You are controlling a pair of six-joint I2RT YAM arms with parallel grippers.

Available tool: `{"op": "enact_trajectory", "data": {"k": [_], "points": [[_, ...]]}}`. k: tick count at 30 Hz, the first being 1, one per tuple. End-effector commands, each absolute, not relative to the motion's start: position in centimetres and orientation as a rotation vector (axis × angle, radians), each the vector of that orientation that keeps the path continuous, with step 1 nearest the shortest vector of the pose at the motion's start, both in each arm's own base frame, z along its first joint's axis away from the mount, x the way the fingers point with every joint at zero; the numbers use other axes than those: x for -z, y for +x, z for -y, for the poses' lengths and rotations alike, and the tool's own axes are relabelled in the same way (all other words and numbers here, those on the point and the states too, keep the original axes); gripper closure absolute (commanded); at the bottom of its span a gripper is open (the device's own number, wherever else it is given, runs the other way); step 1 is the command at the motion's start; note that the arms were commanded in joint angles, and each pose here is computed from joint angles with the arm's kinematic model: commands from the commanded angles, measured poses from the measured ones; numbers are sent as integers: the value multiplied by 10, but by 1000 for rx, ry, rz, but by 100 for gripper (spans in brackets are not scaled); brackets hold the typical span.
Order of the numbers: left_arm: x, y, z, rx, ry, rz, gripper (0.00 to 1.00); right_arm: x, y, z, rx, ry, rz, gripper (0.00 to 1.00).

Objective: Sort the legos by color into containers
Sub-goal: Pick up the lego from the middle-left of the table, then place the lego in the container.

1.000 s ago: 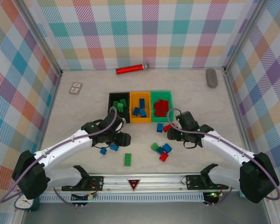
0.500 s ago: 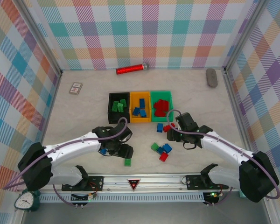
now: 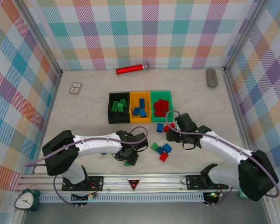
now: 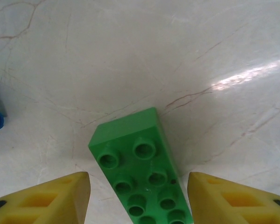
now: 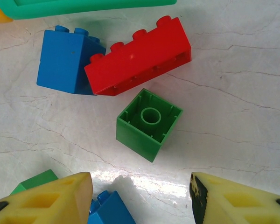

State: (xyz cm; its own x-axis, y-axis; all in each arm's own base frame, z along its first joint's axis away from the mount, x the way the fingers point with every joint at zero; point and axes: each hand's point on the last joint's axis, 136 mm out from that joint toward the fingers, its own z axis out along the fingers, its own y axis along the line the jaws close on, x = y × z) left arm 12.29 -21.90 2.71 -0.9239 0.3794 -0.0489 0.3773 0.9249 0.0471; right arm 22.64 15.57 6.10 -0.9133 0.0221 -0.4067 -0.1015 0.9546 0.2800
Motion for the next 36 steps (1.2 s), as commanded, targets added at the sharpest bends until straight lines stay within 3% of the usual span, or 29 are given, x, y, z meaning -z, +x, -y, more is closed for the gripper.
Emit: {"op": "enact_trajectory", "data": {"k": [1, 7, 12, 19, 26, 36], "points": [[-25, 123, 213, -125, 544, -3031, 44, -56, 223, -154, -407, -54, -2699, 42], [-19, 121, 219, -90, 518, -3047, 49, -55, 226, -157, -413, -62, -2699, 42], [-22, 124, 224, -33, 489, -3027, 60, -55, 228, -160, -417, -67, -2695, 42], [-66, 148, 244, 158, 404, -2849, 62, -56, 229, -159, -400, -74, -2690, 42], [-128, 192, 227, 150, 269, -2620, 71, -60, 228, -154, -382, -78, -2672, 42], [-195, 290, 168, 138, -4, -2429, 71, -62, 221, -144, -362, -73, -2642, 42]]}}
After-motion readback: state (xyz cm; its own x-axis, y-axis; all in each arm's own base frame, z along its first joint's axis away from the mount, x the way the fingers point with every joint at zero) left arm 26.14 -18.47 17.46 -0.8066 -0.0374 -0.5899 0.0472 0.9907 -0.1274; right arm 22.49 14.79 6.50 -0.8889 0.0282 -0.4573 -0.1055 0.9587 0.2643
